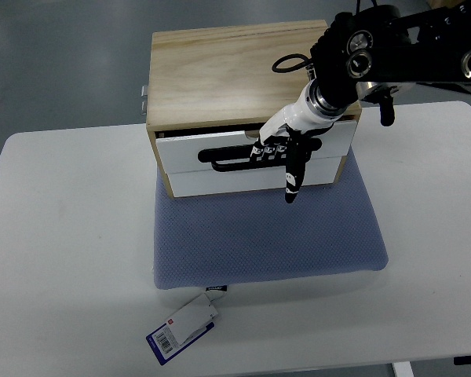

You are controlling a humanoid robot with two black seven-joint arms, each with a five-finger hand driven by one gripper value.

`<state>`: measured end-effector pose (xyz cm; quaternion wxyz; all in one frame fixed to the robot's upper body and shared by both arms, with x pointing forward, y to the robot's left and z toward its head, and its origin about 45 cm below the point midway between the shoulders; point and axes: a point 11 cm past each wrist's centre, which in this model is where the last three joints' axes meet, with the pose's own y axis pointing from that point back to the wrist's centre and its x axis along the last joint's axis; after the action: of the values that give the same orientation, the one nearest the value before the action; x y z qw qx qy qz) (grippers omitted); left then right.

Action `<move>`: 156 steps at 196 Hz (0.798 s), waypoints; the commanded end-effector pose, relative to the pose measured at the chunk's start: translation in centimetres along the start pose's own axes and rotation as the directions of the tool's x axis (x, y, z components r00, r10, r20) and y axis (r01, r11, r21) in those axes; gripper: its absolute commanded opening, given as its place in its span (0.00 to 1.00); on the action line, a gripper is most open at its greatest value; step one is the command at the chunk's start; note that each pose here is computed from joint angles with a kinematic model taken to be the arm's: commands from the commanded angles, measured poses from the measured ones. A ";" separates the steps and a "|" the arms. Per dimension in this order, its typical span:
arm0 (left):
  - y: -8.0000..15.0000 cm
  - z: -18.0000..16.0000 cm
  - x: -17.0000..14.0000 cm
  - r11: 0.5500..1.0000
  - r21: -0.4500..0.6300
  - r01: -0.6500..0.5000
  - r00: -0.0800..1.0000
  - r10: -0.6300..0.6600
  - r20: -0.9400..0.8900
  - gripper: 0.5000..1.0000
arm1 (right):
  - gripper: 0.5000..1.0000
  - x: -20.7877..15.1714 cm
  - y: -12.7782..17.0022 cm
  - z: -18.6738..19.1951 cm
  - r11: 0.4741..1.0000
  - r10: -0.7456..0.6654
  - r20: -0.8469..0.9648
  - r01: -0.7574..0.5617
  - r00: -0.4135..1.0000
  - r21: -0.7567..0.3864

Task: Open wood drawer with right hand
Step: 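Pull the handle with the right hand toward the robot, sliding drawer out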

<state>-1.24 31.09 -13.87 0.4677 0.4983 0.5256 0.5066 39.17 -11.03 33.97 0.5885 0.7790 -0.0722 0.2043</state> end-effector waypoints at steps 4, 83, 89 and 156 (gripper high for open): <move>0.0 0.0 0.1 1.000 -0.001 -0.003 1.000 0.003 -0.002 1.00 | 0.87 -0.1 0.2 0.0 1.000 -0.018 -0.008 0.018 1.000 0.005; 0.0 0.0 0.1 1.000 -0.001 -0.004 1.000 0.004 -0.004 1.00 | 0.87 -1.3 1.8 0.1 0.993 -0.102 0.005 0.102 0.995 0.059; 0.0 0.0 0.1 1.000 -0.001 -0.004 1.000 0.004 -0.004 1.00 | 0.87 -1.3 1.9 0.1 0.993 -0.102 0.008 0.101 0.995 0.061; 0.0 0.0 0.2 1.000 -0.002 -0.007 1.000 0.007 -0.007 1.00 | 0.87 -2.3 2.7 0.2 0.990 -0.119 0.004 0.118 0.993 0.082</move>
<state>-1.23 31.31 -13.86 0.4653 0.4990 0.5244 0.5094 36.53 -12.25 35.57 0.5675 0.8054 -0.0247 0.1695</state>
